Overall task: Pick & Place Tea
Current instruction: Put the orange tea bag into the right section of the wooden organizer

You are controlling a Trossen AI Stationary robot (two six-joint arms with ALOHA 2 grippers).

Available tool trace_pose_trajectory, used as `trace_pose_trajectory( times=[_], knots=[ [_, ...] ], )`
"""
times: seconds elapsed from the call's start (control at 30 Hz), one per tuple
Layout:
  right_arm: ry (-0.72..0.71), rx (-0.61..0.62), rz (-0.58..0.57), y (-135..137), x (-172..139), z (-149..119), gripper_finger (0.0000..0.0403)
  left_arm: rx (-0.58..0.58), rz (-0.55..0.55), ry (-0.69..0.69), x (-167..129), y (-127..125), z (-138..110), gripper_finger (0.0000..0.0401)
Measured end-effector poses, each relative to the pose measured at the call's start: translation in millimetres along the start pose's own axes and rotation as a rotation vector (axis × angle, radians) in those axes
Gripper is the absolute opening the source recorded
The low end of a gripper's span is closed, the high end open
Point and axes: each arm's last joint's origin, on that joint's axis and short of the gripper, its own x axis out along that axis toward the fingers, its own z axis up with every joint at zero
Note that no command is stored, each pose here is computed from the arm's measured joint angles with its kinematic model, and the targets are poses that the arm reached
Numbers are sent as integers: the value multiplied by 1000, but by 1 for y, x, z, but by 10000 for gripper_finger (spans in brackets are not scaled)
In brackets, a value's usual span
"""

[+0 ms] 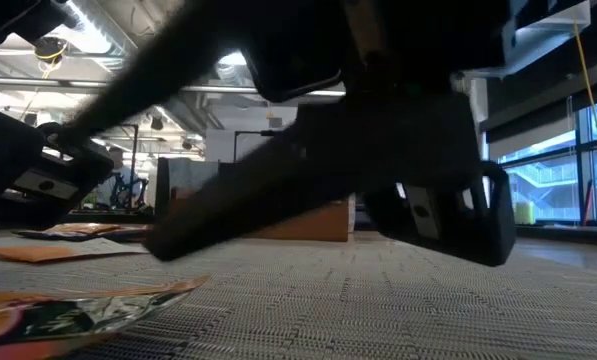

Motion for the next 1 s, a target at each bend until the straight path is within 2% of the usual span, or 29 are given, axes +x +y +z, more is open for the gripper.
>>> trace_pose_trajectory(
  times=[0.13,0.47,0.6,0.8,0.9,1.0],
  knots=[
    [38,-45,23,2,0,-1,111,1,4,3,0,0,-1,127],
    [62,-8,18,-2,0,9,137,4,12,2,0,1,-1,127],
    [112,47,-19,-8,-1,13,168,4,14,2,0,1,-1,127],
    [87,54,-30,-9,-1,15,233,4,19,-1,0,1,-1,127],
    [49,57,-31,-8,-1,16,249,4,35,-8,0,2,-1,127],
    [28,130,-56,-10,-1,17,252,3,41,-10,0,2,-1,127]
  ],
)
